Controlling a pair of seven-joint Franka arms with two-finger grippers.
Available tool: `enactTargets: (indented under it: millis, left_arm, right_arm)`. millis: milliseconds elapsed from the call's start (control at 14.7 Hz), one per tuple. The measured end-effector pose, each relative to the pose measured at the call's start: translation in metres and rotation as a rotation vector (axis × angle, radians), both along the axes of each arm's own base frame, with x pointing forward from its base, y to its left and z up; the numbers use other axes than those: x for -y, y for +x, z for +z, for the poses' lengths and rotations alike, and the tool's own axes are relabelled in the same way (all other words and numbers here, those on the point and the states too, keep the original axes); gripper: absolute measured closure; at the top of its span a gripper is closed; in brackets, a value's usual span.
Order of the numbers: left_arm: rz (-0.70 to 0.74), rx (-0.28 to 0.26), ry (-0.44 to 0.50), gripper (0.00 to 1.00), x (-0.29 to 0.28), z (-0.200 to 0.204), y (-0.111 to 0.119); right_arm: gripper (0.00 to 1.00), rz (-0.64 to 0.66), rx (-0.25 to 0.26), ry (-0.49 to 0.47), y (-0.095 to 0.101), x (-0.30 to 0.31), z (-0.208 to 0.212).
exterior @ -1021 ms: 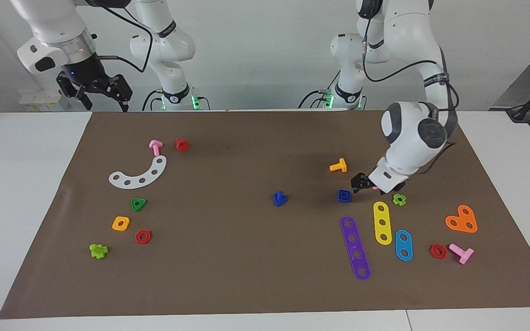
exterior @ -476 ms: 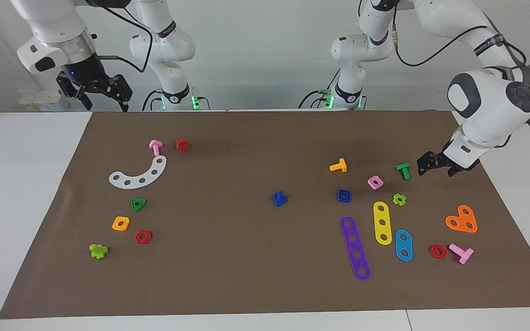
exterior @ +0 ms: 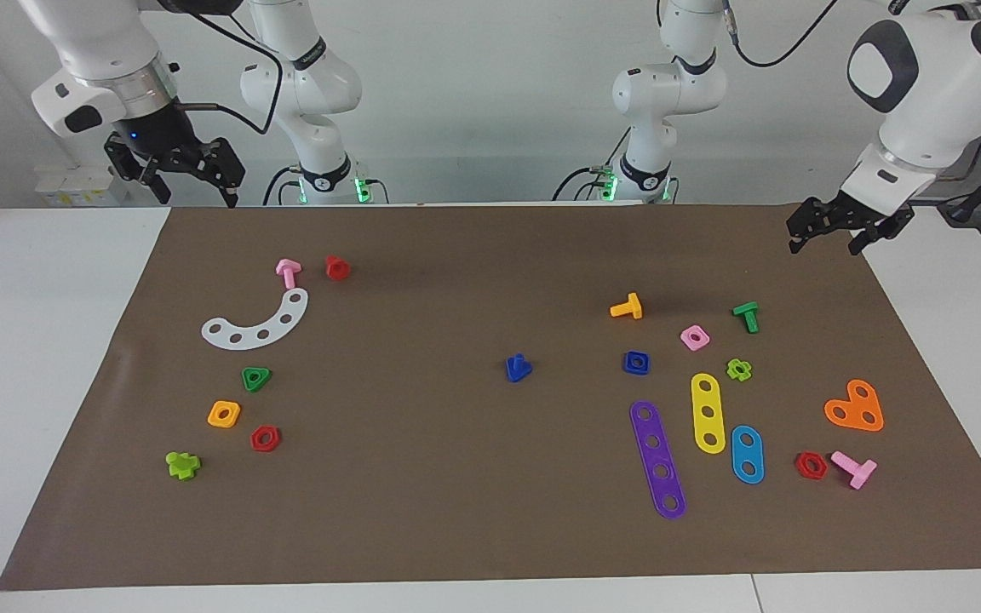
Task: Unscrew and place screws in storage area
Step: 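Withdraw the left gripper while the right gripper reaches the blue triangle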
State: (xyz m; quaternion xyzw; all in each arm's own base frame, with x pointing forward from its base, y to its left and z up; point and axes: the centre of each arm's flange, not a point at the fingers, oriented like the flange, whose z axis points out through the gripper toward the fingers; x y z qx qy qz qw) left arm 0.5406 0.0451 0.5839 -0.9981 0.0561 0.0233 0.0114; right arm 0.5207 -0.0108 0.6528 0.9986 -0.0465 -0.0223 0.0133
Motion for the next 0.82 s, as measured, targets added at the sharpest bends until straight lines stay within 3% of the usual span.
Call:
enactTargets:
  millis: [340, 545, 817]
  left_arm:
    - [0.037, 0.013, 0.003, 0.0, 0.009, 0.008, -0.004]
    - [0.037, 0.015, 0.003, 0.0, 0.01, 0.008, -0.003]
    - [0.035, 0.019, 0.004, 0.0, 0.011, 0.008, -0.003]
  right_arm:
    - [0.0, 0.022, 0.04, 0.006, 0.011, -0.033, -0.007]
    - [0.0, -0.052, 0.092, 0.017, 0.037, -0.134, -0.045]
    - [0.0, -0.119, 0.147, 0.058, 0.06, -0.308, -0.134]
